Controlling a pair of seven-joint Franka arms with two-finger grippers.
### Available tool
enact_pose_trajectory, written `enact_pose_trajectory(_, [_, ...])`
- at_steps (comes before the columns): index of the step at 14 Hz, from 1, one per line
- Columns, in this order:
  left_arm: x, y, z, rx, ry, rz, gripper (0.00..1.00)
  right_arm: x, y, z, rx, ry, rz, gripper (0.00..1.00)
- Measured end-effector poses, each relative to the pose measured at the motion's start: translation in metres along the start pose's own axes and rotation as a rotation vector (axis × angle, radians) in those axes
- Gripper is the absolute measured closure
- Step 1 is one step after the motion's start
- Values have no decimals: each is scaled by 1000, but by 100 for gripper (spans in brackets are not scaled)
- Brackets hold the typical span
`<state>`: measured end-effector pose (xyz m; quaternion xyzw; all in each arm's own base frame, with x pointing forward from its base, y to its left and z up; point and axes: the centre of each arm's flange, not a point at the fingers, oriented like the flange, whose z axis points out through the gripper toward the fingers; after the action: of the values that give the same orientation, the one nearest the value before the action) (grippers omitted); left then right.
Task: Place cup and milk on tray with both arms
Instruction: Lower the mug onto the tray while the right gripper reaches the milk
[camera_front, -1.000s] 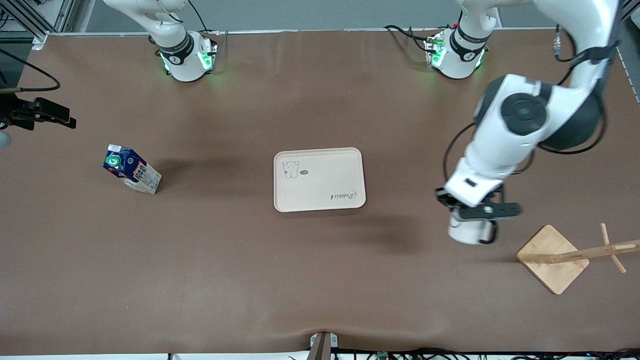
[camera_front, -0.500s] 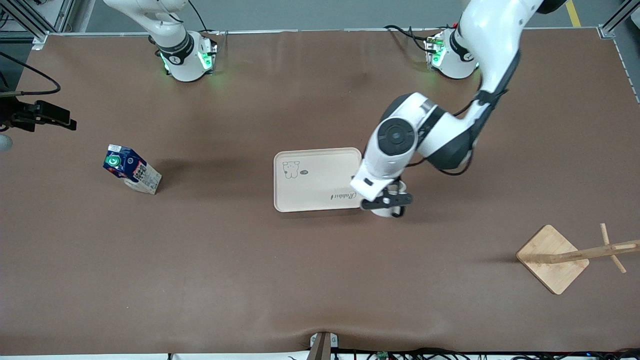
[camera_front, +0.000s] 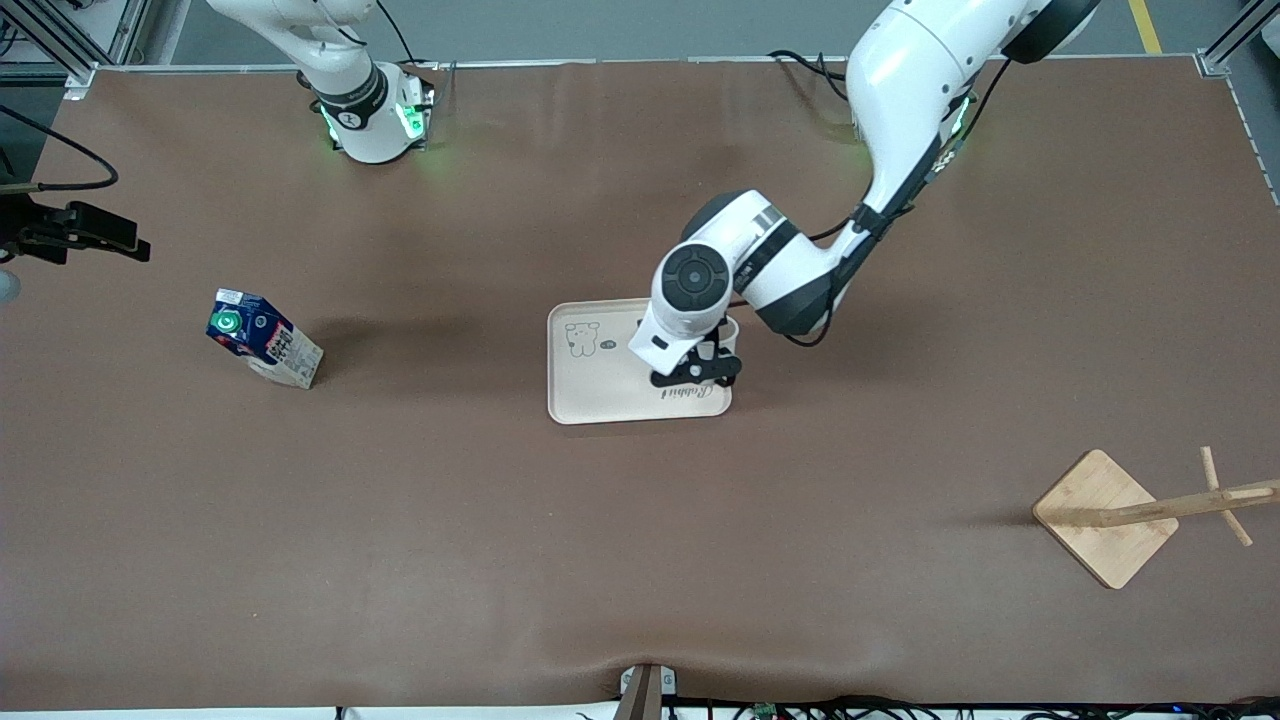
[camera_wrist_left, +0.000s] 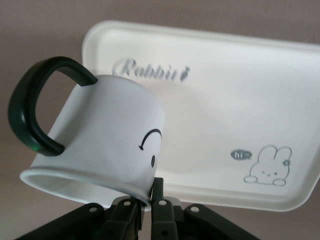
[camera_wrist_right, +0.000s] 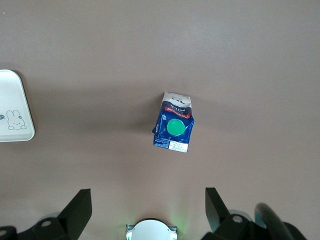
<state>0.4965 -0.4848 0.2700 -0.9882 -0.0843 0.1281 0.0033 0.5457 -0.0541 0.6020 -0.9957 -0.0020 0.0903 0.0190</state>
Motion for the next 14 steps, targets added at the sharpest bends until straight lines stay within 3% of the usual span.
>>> enact_pose_trajectory(7, [-14,7,22,41,-82,-8,91,13,-1,15,2,-29,-5,0])
enact_pose_trajectory(14, [-28,11,27,70,-126,0,91,42,6,70,12,-143,4,0])
